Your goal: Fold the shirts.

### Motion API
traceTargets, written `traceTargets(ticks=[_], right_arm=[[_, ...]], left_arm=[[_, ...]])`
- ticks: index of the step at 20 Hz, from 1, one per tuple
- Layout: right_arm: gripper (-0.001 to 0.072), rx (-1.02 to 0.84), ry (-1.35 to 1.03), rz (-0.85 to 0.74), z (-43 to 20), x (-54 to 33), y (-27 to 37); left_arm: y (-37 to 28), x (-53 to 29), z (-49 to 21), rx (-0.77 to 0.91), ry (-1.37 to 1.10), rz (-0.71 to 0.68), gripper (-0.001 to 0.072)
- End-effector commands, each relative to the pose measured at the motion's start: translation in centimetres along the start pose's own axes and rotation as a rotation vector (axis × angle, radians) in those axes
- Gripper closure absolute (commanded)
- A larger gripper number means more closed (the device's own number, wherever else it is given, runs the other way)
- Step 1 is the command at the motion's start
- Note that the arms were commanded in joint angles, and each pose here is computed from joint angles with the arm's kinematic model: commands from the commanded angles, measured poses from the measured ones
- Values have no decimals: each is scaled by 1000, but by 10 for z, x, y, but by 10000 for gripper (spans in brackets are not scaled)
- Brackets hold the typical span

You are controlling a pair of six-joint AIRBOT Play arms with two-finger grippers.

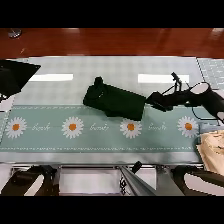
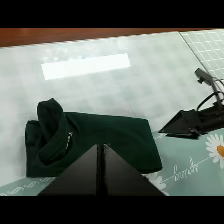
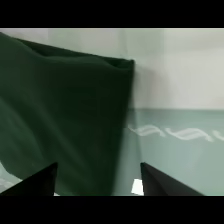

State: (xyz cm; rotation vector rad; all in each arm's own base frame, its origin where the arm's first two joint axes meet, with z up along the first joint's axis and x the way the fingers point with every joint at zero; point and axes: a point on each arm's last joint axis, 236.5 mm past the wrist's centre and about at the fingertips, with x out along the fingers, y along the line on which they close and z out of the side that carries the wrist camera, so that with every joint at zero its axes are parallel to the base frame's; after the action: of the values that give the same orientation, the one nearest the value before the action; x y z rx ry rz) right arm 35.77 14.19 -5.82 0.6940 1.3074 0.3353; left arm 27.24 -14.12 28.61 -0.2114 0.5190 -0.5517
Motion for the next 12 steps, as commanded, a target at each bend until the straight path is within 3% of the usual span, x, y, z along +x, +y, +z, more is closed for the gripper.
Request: traceTargets(ticks=[1,4,5,7,12], right_arm=[[104,92,8,68,-8,41,15],[144,97,21,50,-16,61,17],[260,92,9,45,-14,62,17],[684,87,0,62,-8,57,23],[687,-201,-133,153,43,-38,88]], left_arm=[[1,0,0,1,1,5,684],[1,0,0,1,1,5,683],[1,0,0,1,1,5,683],[3,0,-1,6,2,14,684],[20,6,-3,29,20,71,683]])
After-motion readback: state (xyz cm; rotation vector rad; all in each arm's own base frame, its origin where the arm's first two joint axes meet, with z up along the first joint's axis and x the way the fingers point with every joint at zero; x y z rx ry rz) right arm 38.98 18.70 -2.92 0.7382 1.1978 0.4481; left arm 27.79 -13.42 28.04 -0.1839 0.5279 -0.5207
